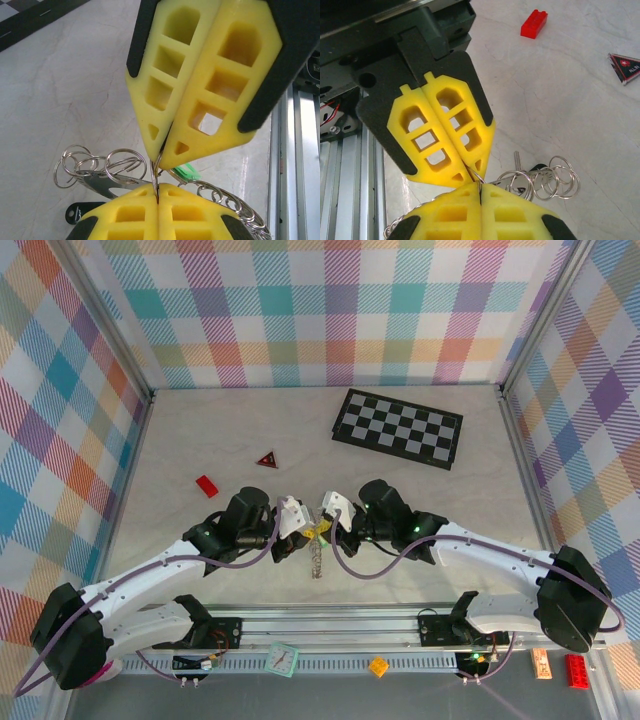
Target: Put the keys on the keyring
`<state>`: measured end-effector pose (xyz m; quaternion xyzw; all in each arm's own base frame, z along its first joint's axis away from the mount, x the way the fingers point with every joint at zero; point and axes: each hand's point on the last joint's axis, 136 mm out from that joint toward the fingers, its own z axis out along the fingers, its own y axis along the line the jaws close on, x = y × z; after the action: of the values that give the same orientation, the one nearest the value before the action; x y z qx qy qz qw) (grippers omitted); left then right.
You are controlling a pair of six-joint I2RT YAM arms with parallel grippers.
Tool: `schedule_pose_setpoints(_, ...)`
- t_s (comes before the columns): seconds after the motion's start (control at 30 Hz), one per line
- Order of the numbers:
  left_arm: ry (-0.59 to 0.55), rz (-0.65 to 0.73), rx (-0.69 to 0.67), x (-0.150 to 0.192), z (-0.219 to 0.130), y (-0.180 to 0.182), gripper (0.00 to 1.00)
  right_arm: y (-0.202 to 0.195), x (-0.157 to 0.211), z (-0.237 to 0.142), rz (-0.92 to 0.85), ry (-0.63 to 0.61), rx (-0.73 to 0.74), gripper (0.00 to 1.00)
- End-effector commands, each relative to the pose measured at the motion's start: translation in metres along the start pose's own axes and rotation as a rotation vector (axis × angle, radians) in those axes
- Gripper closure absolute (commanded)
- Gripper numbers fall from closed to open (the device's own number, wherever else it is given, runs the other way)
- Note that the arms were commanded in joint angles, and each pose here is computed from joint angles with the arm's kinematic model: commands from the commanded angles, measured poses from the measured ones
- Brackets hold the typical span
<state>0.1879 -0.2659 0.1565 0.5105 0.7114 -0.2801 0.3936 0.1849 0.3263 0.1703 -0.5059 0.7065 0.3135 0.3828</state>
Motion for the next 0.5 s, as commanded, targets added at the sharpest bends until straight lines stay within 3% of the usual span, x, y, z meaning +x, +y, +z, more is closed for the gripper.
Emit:
schedule_pose_setpoints(0.0,-0.037,0.034,0.025,-0.0097,-0.0060,-0.0090,1.00,-0.0179,-0.0099,-0.0057,0.060,-0.012,0.096,1.00)
schedule_pose_setpoints(0.47,-0.034,0.035,0.002,-0.0062,-0.0030,-0.0072,1.00,-0.0129,-0.0122,-0.0075,0.103,-0.027,0.074,1.00)
